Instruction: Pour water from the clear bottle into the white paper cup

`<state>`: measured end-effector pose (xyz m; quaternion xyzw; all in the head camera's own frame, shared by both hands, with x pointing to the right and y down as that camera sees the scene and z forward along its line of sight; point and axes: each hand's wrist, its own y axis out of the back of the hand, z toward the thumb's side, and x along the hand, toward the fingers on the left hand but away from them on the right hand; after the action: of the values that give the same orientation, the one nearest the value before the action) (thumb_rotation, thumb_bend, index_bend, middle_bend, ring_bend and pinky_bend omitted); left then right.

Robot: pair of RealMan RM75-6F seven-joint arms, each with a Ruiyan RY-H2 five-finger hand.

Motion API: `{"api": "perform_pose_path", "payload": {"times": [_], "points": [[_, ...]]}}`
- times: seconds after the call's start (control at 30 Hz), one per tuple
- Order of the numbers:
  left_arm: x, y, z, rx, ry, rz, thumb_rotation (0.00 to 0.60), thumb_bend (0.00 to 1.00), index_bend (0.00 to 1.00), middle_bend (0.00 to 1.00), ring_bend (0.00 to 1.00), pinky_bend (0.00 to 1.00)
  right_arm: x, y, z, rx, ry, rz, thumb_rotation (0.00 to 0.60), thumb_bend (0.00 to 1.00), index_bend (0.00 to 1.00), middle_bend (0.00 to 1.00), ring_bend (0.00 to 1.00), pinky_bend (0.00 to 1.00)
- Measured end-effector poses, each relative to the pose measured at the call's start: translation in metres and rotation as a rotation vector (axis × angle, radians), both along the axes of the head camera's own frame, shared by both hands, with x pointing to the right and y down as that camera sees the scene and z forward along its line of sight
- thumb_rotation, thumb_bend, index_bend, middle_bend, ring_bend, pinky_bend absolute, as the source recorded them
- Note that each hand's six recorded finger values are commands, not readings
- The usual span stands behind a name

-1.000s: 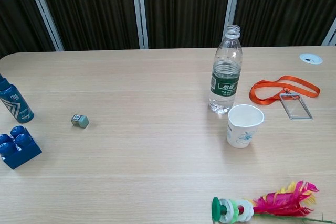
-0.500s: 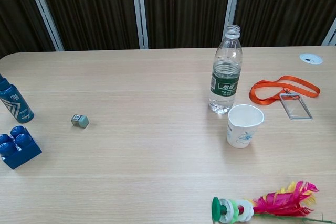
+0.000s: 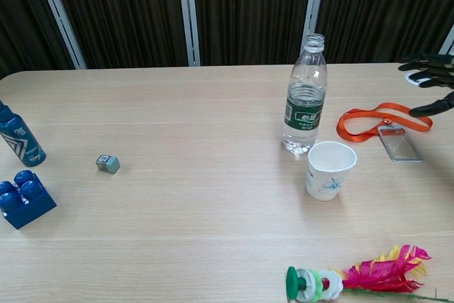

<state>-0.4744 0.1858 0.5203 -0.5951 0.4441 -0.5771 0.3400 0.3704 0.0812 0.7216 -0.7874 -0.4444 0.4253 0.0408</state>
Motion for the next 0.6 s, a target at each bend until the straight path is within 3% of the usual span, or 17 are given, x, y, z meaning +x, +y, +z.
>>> {"api": "perform_pose_path", "payload": {"times": [0.2, 0.6], "points": [[0.001, -0.002, 0.003, -0.005, -0.008, -0.008, 0.6, 0.0, 0.0, 0.0, 0.0, 0.0, -0.046, -0.019, 0.017, -0.021, -0.055, -0.08, 0.6, 0.0, 0.0, 0.0, 0.0, 0.0], [-0.001, -0.003, 0.003, -0.009, -0.017, -0.028, 0.6, 0.0, 0.0, 0.0, 0.0, 0.0, -0.104, -0.028, 0.039, -0.082, -0.109, -0.135, 0.6, 0.0, 0.0, 0.0, 0.0, 0.0]]}}
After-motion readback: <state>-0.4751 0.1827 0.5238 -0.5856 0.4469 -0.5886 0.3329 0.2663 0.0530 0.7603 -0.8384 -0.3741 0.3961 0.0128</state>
